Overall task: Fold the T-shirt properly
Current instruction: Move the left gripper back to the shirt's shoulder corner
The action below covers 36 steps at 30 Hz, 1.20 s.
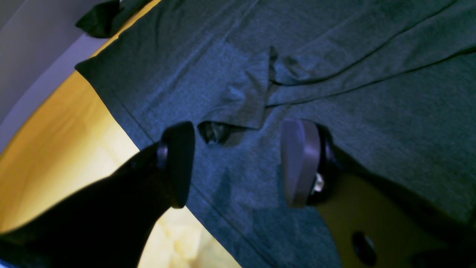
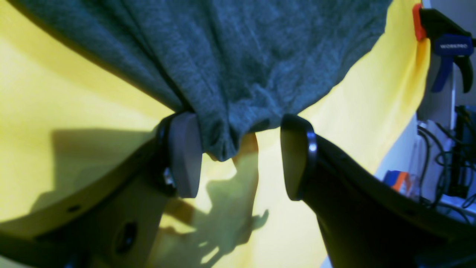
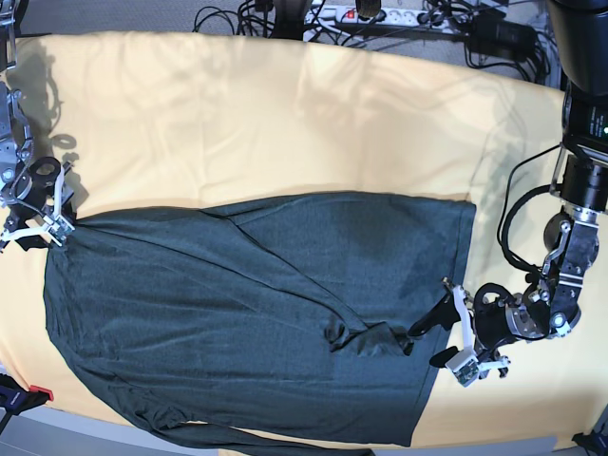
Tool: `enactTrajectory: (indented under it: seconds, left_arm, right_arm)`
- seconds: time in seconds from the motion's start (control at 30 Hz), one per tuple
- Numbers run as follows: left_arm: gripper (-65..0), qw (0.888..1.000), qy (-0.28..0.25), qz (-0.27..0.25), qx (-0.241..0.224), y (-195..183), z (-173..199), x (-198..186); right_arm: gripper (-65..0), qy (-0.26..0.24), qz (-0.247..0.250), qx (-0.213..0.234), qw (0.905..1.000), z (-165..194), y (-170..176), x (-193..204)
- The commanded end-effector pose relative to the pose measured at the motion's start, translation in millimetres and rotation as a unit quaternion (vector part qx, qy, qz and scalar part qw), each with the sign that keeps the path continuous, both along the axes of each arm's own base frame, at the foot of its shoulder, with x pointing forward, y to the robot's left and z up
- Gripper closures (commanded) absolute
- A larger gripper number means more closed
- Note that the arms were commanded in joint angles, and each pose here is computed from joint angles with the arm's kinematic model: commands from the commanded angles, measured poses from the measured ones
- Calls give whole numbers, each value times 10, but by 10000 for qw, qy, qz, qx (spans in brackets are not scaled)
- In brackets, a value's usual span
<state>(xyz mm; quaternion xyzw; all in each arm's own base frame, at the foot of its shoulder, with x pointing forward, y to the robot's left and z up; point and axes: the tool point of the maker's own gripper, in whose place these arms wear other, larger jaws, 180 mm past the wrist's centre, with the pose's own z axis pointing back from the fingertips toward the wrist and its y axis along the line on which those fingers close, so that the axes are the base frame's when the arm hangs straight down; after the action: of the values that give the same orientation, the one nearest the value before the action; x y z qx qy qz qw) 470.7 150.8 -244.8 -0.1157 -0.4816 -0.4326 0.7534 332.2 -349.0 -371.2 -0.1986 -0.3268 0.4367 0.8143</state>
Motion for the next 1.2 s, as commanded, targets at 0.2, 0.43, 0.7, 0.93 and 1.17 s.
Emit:
enactTrajectory:
  seconds: [0.2, 0.43, 0.7, 0.93, 1.17]
  left_arm:
    - [-359, 9990, -336, -45, -281, -26, 321, 86]
    - [-359, 9990, -327, -51, -299, -31, 323, 83]
    - [-359, 9983, -391, -156, -408, -112, 406, 59]
    - [-359, 9974, -307, -335, -559, -266, 509, -25]
    - [-359, 9955, 601, -665, -318, -390, 490, -389]
  right_arm:
    - [-312, -254, 115, -64, 9996, 172, -51, 102]
    - [-312, 161, 677, 401, 9968, 23, 255, -15]
    - [-147, 269, 446, 672, 9964, -58, 198, 13]
    - [0, -41, 153, 744, 9971, 33, 104, 198]
    - [0, -126, 52, 1006, 9948, 155, 101, 272]
